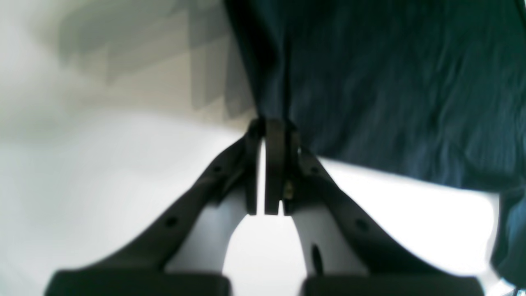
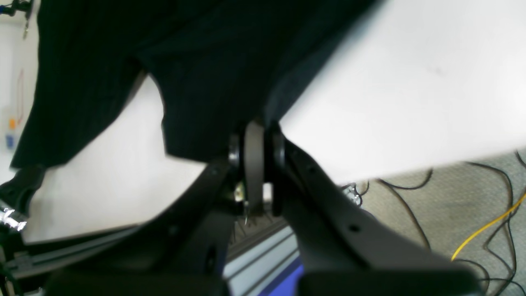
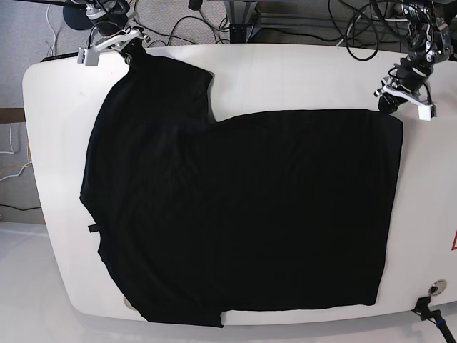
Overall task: Fold the T-shirt properly
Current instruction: 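Grasp the shirt corner with the left gripper, then pull the shirt edge with both grippers to straighten it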
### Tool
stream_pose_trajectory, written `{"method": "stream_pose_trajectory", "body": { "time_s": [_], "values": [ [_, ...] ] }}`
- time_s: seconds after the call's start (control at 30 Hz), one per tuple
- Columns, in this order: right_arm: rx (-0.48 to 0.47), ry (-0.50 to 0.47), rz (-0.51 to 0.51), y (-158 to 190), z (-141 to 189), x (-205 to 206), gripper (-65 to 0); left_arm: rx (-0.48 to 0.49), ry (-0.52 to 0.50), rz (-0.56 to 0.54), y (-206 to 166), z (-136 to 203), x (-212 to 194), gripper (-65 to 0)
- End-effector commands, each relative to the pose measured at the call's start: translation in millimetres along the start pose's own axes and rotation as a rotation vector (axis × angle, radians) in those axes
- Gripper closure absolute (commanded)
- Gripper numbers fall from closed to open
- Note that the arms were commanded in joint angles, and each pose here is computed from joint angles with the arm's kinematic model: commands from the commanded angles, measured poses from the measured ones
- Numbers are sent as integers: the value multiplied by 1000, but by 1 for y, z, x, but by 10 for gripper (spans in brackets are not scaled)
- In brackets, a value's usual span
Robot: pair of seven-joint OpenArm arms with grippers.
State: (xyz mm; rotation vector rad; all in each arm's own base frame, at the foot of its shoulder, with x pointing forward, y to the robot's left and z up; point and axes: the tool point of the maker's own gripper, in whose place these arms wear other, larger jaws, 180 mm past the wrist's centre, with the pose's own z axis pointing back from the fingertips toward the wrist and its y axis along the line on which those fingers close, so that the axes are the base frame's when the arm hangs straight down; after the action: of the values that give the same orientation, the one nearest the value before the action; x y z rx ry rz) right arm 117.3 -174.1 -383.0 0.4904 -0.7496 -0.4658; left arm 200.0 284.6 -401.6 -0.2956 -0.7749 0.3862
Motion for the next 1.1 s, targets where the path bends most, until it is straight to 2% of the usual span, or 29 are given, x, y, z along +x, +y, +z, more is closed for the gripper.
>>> {"method": "stream_pose_trajectory", "body": {
  "time_s": [0.0,0.27,0.4,0.53,0.57,0.67,0.7,0.9,1.07],
  "values": [
    [17,-7,16,6,10,2,0,-8,-20,-41,-3,14,10,0],
    [-47,92,-12,-10,39,-34,0,71,57,-71,17,57,-11,0],
    [-32,70,-5,-6,32,-26,0,98,40,-66,27,61,-4,0],
    [-16,53,20,-4,26,-16,0,73,4,-64,20,47,17,0],
    [-12,55,25,-4,25,-15,0,69,6,-56,19,42,21,-27],
    [-8,49,28,-3,23,-12,0,63,12,-21,21,27,30,-317],
    [-7,49,33,-3,23,-11,0,63,7,-8,23,23,33,-362],
    [1,40,35,-1,20,-8,0,74,-9,76,38,3,41,-360],
    [2,36,36,-1,19,-7,0,147,18,45,58,-6,40,-360]
  ]
}}
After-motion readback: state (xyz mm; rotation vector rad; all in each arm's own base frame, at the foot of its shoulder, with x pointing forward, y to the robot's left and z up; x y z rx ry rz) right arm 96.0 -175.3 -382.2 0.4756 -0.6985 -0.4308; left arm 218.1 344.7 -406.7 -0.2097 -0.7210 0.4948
